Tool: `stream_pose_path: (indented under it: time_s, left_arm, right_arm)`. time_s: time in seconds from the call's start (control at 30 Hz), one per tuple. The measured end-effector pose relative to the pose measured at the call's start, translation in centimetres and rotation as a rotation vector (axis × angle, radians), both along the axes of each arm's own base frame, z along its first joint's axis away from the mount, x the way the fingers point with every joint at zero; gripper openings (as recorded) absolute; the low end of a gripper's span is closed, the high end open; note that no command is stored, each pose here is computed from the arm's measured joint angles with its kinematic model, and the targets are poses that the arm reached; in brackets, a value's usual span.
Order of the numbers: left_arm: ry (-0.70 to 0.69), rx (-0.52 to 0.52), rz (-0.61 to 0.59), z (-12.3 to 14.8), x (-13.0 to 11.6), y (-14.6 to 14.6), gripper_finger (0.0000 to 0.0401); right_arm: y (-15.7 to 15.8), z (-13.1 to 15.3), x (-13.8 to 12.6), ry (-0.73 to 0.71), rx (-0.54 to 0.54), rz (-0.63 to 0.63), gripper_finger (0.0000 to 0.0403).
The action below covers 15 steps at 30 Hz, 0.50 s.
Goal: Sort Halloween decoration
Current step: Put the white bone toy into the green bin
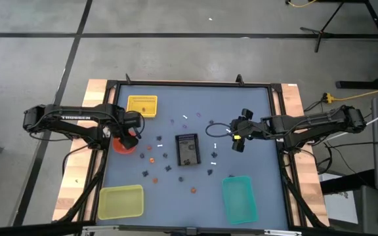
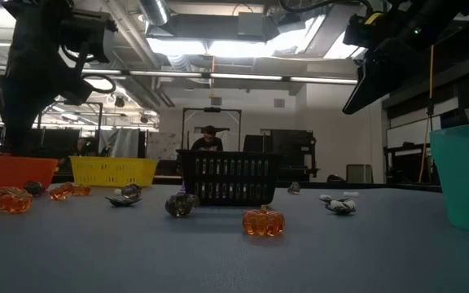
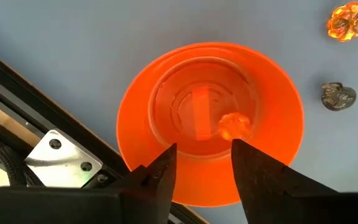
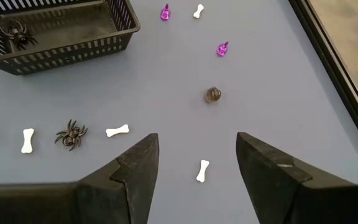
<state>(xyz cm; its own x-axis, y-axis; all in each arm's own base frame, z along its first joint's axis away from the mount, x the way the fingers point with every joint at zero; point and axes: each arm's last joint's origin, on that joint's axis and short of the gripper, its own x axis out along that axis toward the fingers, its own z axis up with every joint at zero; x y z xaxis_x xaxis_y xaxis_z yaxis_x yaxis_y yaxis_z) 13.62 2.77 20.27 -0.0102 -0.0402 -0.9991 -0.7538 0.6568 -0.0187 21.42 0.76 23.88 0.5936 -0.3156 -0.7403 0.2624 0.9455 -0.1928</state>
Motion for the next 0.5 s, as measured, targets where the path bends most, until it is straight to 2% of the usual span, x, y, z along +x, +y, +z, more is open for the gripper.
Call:
stream_pose_path:
  time_s: [0.5]
  left_arm:
    - [0.001,0.002,0.000,0.00,0.00,0.01,0.0136]
  right_arm:
    - [-0.27,0.09,-0.05,-0.009,-0.073,-0.067,0.0214]
